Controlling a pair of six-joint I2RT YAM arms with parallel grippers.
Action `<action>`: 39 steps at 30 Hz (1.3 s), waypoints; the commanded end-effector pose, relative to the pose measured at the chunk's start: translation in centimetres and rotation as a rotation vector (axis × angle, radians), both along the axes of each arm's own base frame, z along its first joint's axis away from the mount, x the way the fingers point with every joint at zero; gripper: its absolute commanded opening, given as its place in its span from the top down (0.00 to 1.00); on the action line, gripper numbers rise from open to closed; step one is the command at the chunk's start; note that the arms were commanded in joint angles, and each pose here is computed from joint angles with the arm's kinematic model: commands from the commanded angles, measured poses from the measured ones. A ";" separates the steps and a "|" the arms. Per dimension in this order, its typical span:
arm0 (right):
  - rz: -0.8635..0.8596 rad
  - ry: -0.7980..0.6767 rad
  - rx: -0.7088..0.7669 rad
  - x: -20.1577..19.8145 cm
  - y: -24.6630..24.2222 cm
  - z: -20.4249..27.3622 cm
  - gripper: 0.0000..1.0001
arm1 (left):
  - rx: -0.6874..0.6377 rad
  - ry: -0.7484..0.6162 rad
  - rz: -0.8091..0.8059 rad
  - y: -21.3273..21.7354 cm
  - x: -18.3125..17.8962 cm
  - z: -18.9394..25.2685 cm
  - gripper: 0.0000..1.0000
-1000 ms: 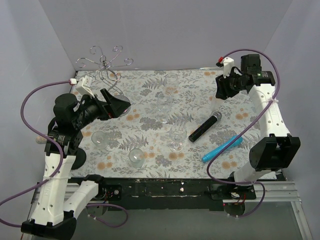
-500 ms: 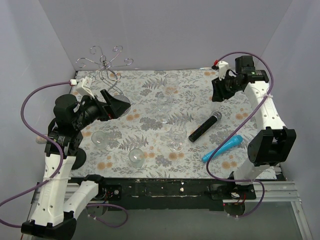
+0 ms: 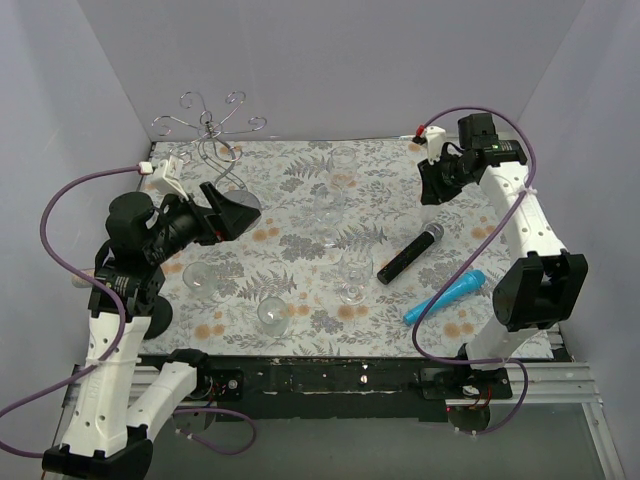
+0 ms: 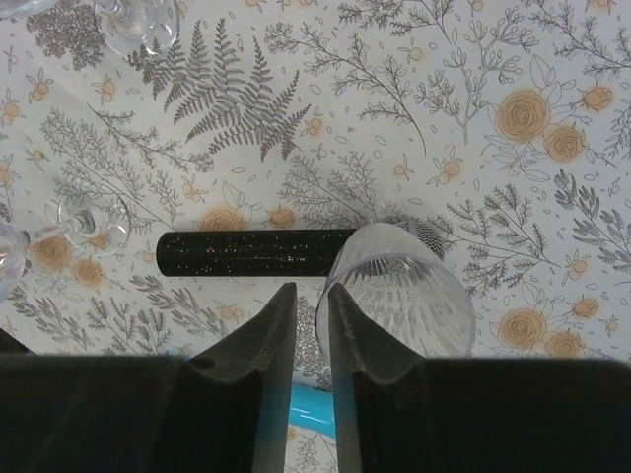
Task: Place the wine glass upside down on the wine glass rack
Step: Pick up the wine glass at the center of the board.
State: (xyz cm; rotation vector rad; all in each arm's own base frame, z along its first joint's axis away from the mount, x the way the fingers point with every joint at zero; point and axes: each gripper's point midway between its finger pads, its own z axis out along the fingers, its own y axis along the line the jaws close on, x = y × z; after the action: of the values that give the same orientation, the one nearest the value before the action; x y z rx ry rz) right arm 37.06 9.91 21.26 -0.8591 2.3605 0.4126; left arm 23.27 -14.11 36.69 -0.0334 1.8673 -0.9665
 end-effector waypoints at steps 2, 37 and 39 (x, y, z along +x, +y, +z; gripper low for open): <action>0.010 0.018 -0.023 -0.3 0.2 -0.6 0.83 | 0.016 -0.022 0.003 0.2 -0.5 0.1 0.02; 0.152 -0.291 0.212 -3.5 2.7 12.0 0.99 | -0.136 0.007 -0.085 -1.6 -1.8 2.7 0.02; 0.156 -0.287 0.216 -3.6 2.8 11.9 0.99 | -0.136 0.010 -0.088 -1.7 -1.8 2.6 0.02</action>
State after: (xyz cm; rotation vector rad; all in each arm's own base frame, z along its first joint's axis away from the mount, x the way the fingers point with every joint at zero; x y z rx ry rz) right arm 33.94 12.21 32.16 -0.9154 2.0122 0.5259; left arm 22.15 -15.49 37.73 -0.0787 1.8700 -1.1298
